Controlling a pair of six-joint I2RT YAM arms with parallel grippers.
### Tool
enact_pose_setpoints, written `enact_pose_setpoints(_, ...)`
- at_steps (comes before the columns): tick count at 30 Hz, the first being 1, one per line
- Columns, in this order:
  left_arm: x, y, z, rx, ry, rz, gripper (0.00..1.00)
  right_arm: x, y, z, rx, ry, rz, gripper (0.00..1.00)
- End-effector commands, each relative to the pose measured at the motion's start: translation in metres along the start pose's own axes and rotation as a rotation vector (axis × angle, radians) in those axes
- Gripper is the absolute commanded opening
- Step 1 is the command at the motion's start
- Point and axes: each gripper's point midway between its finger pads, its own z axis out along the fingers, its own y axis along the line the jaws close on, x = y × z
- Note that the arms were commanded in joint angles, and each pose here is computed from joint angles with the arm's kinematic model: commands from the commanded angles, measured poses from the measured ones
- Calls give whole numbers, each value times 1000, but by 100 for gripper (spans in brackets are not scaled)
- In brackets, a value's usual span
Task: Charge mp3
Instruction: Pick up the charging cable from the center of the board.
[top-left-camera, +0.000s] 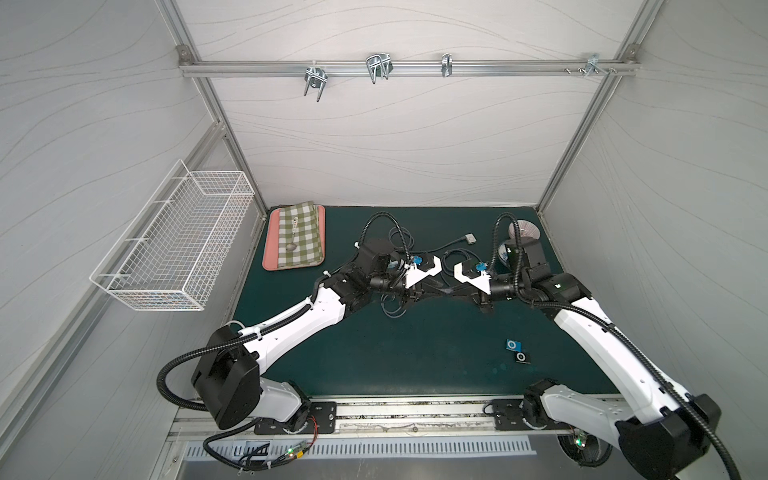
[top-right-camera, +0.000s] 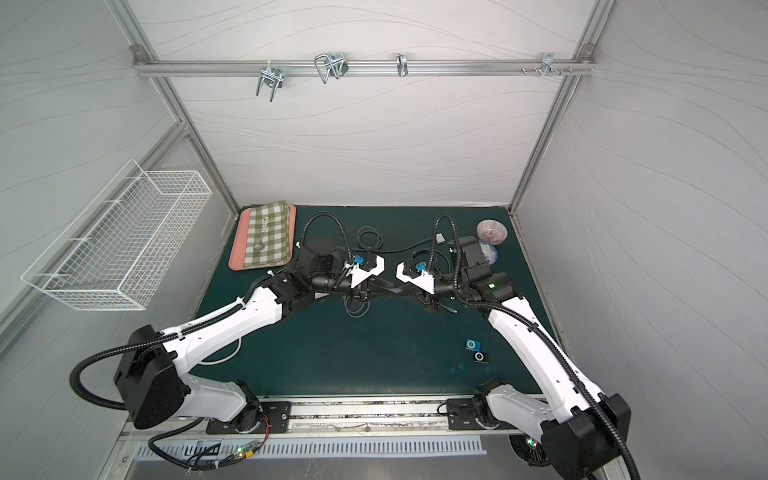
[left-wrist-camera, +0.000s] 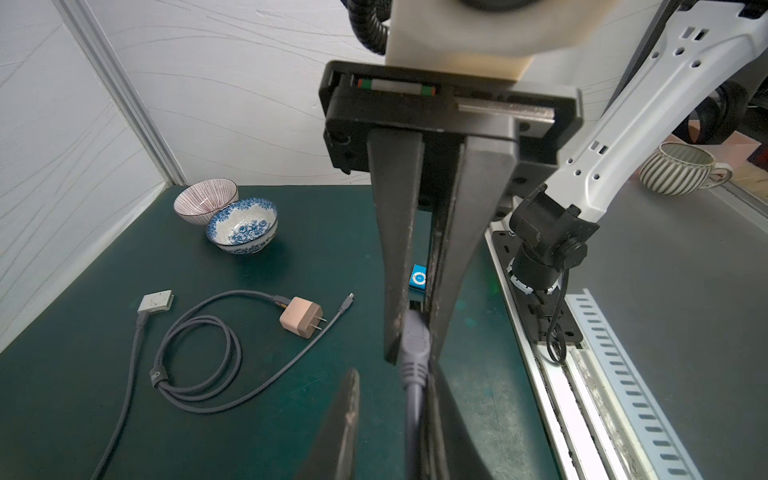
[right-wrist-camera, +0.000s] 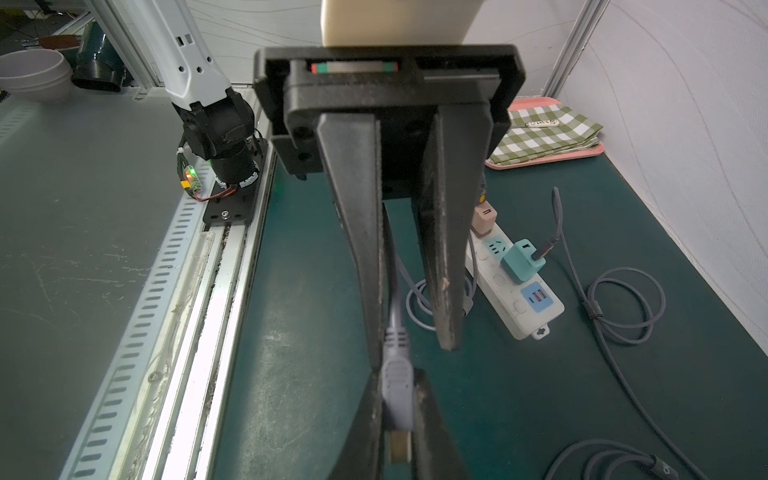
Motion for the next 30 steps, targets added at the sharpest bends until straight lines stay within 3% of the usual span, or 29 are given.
enact_pose_setpoints(1, -37, -2, -5, 3, -98, 87, 16, -14, 3, -2, -29, -43, -16, 4)
enact_pose_setpoints(20, -23, -7, -1, 29, -56, 82, 0, -22, -2, -6, -1, -54, -28, 6)
enact_pose_setpoints(24, -23, -5, -2, 14, -52, 92, 0, -21, -4, -5, 3, -51, -19, 12)
enact_pose_setpoints(27, -25, -3, -5, -11, -53, 109, 0, -14, -8, -4, 20, -30, 2, 32)
enact_pose_setpoints(30, -23, 2, -10, -35, -45, 114, 0, -8, -13, -7, 46, -22, 33, 40)
